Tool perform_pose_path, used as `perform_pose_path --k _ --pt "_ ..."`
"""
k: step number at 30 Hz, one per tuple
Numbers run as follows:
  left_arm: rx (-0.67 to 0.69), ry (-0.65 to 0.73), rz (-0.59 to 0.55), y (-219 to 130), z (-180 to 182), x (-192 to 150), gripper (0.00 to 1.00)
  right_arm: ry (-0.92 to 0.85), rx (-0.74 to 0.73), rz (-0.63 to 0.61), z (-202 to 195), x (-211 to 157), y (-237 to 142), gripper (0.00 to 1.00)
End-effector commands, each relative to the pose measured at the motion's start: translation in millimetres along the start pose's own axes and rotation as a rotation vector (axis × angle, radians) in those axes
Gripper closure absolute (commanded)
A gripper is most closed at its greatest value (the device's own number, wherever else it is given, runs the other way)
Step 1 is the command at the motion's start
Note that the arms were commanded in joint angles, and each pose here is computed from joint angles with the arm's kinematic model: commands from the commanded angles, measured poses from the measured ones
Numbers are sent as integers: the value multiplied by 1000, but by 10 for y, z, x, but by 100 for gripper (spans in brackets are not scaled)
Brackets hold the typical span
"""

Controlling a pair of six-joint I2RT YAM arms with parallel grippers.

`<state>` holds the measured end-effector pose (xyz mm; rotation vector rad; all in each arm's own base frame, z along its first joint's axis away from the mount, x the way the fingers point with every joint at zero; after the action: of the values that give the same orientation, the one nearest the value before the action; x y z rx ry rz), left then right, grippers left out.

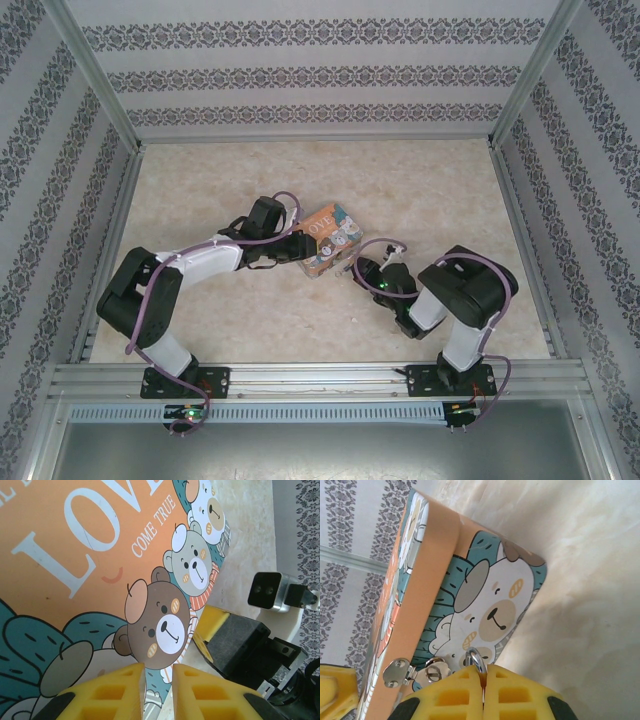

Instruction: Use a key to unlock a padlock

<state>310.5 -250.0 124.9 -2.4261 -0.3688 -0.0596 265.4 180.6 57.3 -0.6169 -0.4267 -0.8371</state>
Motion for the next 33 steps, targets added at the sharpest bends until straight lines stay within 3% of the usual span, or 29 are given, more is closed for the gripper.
perform_pose_path --k 1,16,22,33 --pt "147 -51 16 98 367 -29 78 -19 2 -80 36 168 -98 100" --pt "157 -23 -36 9 299 528 76 -245 -48 -51 397 511 -523 100" --pt "132 -3 -57 -62 173 717 67 -338 -12 23 574 539 -731 100" --pt "38 96 -179 -643 -290 695 55 -431 -31 223 700 461 -1027 100"
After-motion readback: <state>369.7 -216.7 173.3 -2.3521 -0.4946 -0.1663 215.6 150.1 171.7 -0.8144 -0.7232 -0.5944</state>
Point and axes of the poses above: each hand's point on the last joint's axis, 136 mm out from that joint toward the fingers, its own y axis out along the fingers, its own z axis along the line the jaws close on, x = y × z, the point moved 4 cm from there along -y, back along the fingers, and after that the axes turned 13 degrees about -y, right-handed, at the moved point
